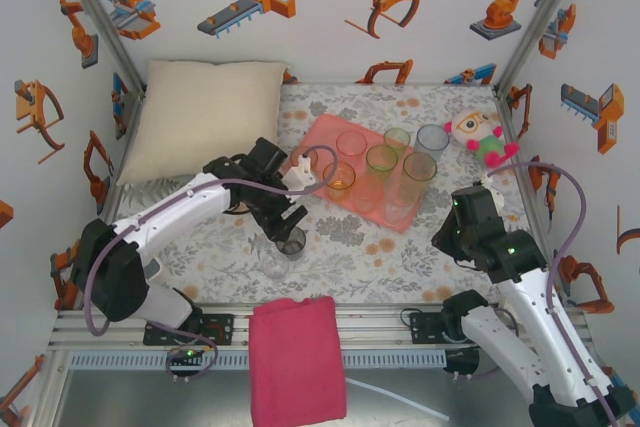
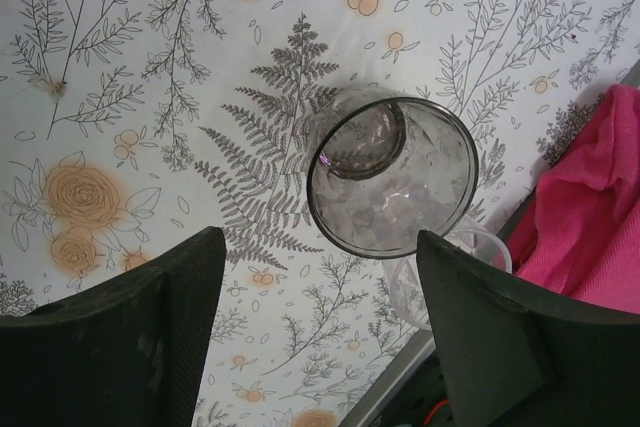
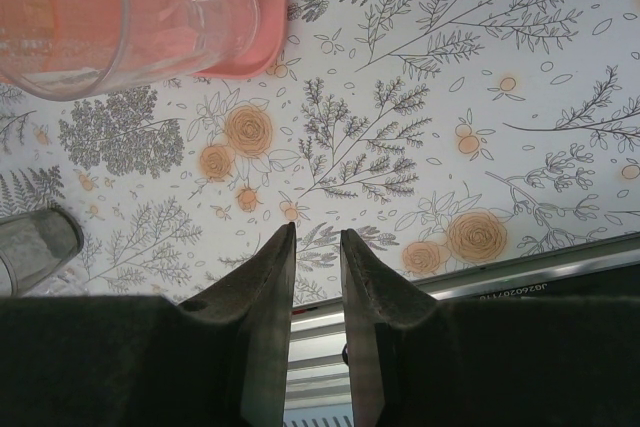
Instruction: Place the glasses into the tray
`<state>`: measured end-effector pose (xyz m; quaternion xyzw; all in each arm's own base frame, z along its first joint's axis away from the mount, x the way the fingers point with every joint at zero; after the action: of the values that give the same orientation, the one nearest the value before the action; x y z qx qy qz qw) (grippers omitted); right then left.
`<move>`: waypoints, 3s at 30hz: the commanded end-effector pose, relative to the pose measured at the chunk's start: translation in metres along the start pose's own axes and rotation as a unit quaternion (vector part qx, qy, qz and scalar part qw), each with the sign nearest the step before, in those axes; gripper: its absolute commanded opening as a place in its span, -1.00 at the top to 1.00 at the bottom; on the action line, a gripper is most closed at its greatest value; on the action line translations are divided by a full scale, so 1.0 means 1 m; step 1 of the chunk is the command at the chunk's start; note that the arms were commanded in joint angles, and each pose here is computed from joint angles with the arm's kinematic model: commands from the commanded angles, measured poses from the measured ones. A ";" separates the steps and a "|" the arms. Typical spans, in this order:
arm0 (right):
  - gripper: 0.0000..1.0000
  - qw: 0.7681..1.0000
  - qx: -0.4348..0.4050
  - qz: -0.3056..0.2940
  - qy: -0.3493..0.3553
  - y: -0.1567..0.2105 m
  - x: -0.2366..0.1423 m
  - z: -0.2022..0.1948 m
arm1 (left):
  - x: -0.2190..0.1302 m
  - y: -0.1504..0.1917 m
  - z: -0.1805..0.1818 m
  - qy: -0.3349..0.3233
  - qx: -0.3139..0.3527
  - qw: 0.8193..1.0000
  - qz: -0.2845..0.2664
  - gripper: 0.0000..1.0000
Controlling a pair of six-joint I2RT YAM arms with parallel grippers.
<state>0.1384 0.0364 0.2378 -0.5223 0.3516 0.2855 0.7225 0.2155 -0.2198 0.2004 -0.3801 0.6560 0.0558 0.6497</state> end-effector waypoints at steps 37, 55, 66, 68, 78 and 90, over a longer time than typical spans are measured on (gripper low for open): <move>0.44 1.000 0.011 -0.010 0.000 0.005 -0.006 -0.005 | 0.043 0.003 -0.001 -0.006 0.019 0.999 0.032 0.02; 0.44 1.000 0.013 -0.010 0.000 0.006 -0.005 -0.006 | 0.042 -0.001 -0.001 -0.023 0.020 0.999 0.031 0.57; 0.44 1.000 0.013 -0.009 0.001 0.007 -0.004 -0.006 | 0.030 -0.013 -0.001 -0.030 0.000 0.999 0.028 0.77; 0.44 1.000 0.013 -0.009 0.001 0.007 -0.004 -0.006 | 0.028 -0.014 -0.001 -0.031 0.000 0.999 0.027 0.85; 0.44 1.000 0.011 -0.011 0.000 0.004 -0.005 -0.005 | 0.000 -0.027 -0.005 -0.034 0.001 0.999 0.008 0.80; 0.44 1.000 0.006 -0.010 0.000 0.001 -0.004 -0.002 | -0.069 -0.089 -0.002 -0.076 0.030 0.994 -0.079 0.76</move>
<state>0.1338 0.0345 0.2379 -0.5185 0.3484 0.2810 0.7286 0.2509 -0.2566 0.2807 -0.4072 0.5859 0.0215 0.7003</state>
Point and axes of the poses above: each hand's point on the last joint's axis, 136 mm out from that joint toward the fingers, its own x axis out along the fingers, its own z axis along the line the jaws close on, y = z × x, the point moved 8 cm from there along -x, back along the fingers, and after that the axes turned 10 degrees about -x, right-handed, at the moved point
